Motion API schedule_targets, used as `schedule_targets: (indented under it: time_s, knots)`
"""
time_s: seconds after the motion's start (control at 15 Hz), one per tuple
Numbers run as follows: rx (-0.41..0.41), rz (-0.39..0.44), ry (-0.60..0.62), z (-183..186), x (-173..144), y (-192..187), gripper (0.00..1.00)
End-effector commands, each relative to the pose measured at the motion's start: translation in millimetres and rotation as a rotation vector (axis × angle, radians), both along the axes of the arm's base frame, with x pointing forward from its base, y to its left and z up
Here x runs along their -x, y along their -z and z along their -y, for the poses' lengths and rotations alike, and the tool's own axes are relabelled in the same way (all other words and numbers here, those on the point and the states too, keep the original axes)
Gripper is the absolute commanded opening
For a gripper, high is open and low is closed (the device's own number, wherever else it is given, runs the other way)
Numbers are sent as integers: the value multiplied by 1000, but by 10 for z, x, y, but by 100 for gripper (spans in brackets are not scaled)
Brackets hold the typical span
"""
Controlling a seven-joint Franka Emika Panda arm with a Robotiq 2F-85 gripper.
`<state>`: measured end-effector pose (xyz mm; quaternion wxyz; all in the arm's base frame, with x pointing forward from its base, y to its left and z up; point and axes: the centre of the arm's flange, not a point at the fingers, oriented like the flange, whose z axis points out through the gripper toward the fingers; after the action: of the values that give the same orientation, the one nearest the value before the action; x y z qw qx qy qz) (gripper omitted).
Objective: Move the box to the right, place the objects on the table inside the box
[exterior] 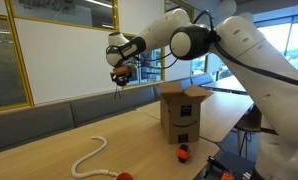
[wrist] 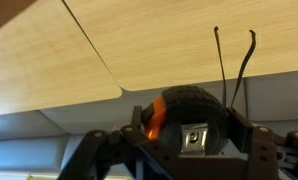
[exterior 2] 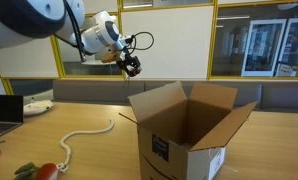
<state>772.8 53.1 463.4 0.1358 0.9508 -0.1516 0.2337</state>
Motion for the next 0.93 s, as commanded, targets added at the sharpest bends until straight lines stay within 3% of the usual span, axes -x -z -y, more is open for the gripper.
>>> schedule_targets:
  time_s: [0.0,0.27,0.6,0.87]
  knots:
    - [-26,-40,126,164,785,-355,56]
    - [-64,-71,219,429,1261,-635,56]
    - [-128,-91,251,791,1954,-913,56]
    - [-144,-58,310,1177,2579,-1050,56]
